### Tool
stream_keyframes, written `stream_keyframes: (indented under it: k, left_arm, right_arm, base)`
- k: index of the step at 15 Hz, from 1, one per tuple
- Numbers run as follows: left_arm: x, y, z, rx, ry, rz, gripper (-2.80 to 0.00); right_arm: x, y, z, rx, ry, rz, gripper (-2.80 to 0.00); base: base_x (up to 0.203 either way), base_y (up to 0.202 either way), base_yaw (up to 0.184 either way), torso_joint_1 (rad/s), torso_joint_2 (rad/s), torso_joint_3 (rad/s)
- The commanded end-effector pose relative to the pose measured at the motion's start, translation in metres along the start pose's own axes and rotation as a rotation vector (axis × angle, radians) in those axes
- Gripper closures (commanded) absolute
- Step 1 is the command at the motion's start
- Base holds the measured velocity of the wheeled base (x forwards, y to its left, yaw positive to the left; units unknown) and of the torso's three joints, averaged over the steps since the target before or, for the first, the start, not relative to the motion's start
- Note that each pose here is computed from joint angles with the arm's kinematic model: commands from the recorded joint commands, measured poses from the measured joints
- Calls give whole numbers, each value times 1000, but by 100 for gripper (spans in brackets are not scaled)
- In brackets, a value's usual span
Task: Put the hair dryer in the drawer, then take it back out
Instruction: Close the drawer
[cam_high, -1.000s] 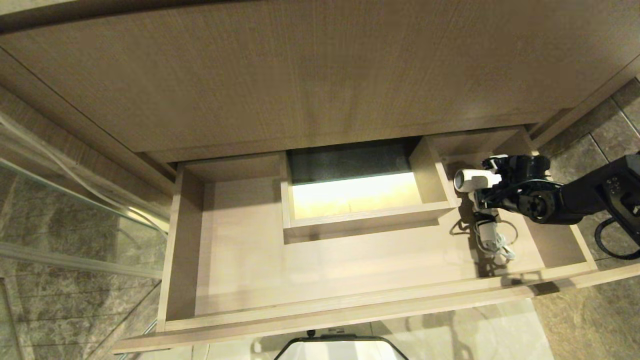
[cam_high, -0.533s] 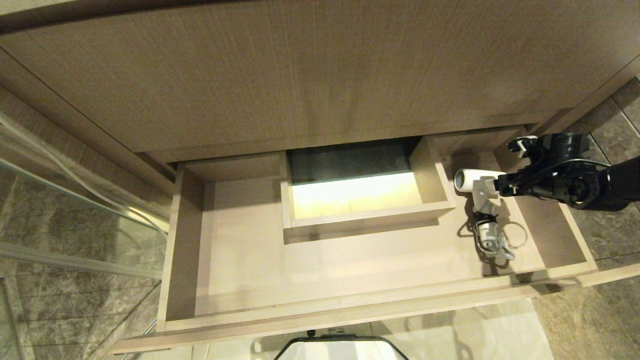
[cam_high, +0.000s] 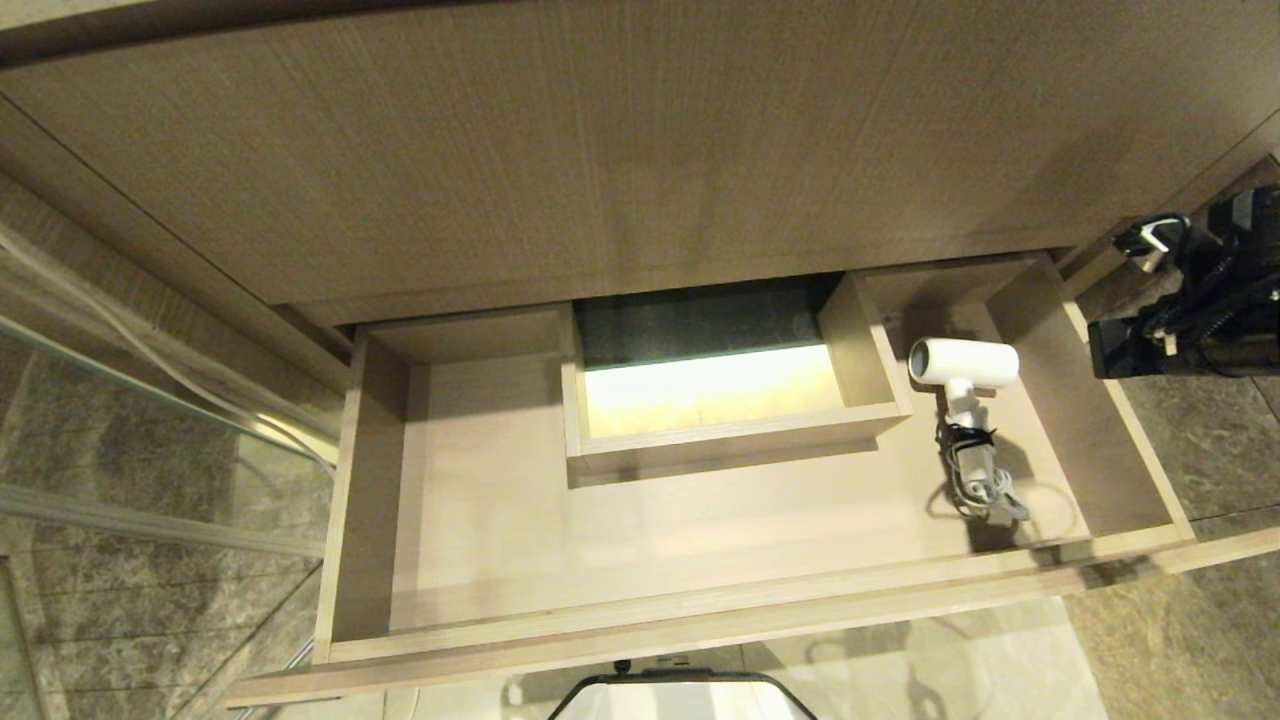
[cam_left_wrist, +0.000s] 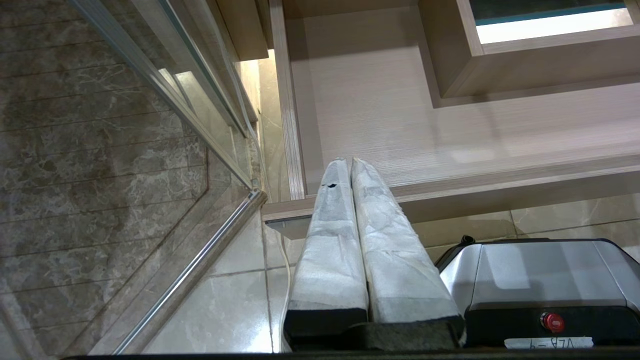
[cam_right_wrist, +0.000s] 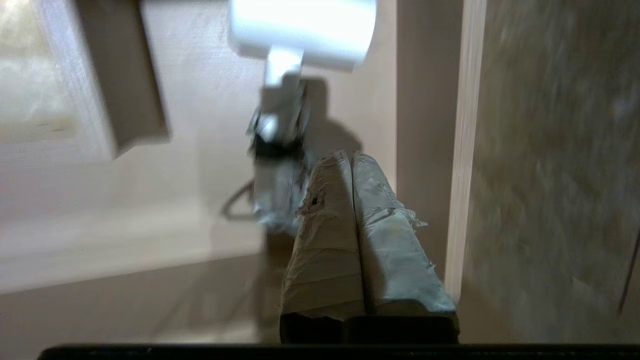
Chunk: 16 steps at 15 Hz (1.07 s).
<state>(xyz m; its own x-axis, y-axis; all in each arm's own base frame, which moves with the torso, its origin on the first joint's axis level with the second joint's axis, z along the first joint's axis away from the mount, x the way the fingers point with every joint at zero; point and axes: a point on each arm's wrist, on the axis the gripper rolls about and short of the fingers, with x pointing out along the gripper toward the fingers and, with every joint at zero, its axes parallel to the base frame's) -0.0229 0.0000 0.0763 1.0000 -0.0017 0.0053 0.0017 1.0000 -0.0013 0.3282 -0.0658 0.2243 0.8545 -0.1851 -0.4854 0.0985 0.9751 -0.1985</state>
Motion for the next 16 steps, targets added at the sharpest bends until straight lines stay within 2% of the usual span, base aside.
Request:
stream_keyframes:
  k: [1, 5, 11, 14, 16]
  left_arm:
    - [0, 0, 0, 0, -1, 0, 0]
    - [0, 0, 0, 0, 2, 0, 0]
    - [0, 0, 0, 0, 0, 0, 0]
    - [0, 0, 0, 0, 2, 0, 0]
    - [0, 0, 0, 0, 2, 0, 0]
  right_arm:
    - [-53, 3, -14, -12, 28, 9, 0]
    - [-93, 14, -69, -80, 210, 47, 0]
    - [-118, 30, -145, -95, 480, 94, 0]
    - [-115, 35, -167, -99, 564, 113, 0]
    - [-109, 37, -177, -94, 590, 119, 0]
  base:
    - [0, 0, 0, 0, 0, 0]
    - [0, 0, 0, 0, 0, 0]
    - [0, 0, 0, 0, 0, 0]
    - [0, 0, 0, 0, 0, 0]
    - [0, 0, 0, 0, 0, 0]
